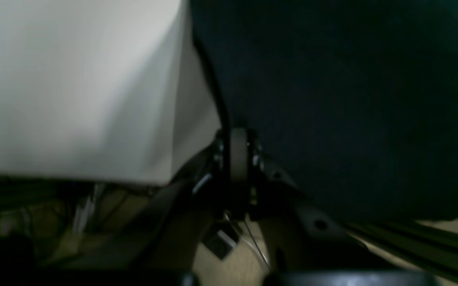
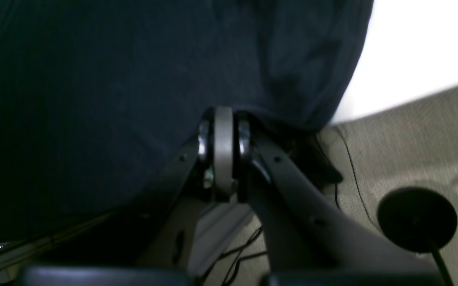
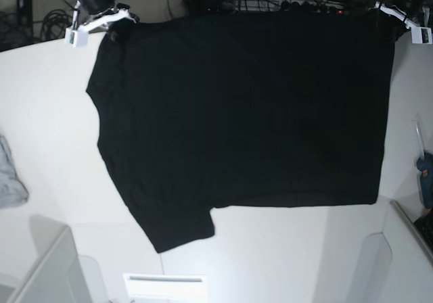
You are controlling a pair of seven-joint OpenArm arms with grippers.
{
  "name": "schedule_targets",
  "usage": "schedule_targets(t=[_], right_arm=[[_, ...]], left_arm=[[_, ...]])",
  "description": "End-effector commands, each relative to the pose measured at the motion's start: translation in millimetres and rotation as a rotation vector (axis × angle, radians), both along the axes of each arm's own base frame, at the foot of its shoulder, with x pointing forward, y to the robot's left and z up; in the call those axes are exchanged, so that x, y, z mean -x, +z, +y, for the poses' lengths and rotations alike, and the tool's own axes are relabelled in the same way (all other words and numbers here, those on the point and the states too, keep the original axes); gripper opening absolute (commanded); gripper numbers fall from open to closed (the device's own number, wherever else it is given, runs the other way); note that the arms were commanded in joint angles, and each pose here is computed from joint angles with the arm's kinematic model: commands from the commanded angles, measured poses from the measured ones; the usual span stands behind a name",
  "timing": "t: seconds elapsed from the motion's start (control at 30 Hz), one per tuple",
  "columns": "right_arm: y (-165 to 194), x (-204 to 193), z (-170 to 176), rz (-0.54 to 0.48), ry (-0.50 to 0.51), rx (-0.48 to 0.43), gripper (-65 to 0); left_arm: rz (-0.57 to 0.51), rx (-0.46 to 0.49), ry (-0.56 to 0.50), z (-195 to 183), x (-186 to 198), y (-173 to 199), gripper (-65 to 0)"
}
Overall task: Fold the T-shirt properly
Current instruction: 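Pull both shoulder corners apart to stretch the collar edge taut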
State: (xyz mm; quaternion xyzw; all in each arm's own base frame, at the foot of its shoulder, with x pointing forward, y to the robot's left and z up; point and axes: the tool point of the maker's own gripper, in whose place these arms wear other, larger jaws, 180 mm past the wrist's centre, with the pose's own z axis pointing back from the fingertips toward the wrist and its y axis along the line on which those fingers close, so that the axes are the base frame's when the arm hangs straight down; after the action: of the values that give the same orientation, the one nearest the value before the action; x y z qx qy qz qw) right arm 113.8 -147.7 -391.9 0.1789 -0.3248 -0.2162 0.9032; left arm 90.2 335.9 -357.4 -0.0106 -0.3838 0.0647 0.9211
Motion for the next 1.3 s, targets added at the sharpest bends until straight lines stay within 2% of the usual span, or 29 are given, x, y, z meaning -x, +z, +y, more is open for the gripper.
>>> schedule_targets(t=[0.0,0.23,0.47,0.6,0.73,0.9,1.17,1.27], right_arm=[[9.8,-8.4,-0.8,-0.045,0.004,0.001,-65.0],[17.9,-31.5,-2.4,-0.104,0.004,0.006,-65.0],[22.0,-59.3,6.9,-0.103,0.065,-0.020,-65.0],[27.0,-77.2,12.8,-0.112,0.092,-0.035,-65.0],[28.2,-89.1,9.5,-0.097,0.059,-0.039,-65.0],[32.4,-99.4,12.5,-0.103,0.080,-0.046,-65.0],[44.8,-122.0,14.0,-0.150,0.087,-0.049,-65.0],[42.9,-129.1,7.6,-0.134,0.042,-0.050,-65.0]], left_arm=[[-0.031,-0.018,-0.019,2.2,-4.7,11.9,-65.0],[-0.078,-0.016,-0.009,3.8,-18.2,17.6,-65.0],[-0.035,-0.041,0.062,23.0,-24.1,17.6,-65.0],[-0.028,-0.040,0.064,24.0,-29.6,16.7,-65.0],[-0.003,-0.089,0.066,29.5,-35.6,12.9,-65.0],[0.022,-0.116,0.083,27.3,-36.8,4.9,-65.0],[0.000,-0.122,0.084,29.9,-46.4,8.2,-65.0],[-0.018,-0.124,0.081,29.2,-53.2,11.9,-65.0]])
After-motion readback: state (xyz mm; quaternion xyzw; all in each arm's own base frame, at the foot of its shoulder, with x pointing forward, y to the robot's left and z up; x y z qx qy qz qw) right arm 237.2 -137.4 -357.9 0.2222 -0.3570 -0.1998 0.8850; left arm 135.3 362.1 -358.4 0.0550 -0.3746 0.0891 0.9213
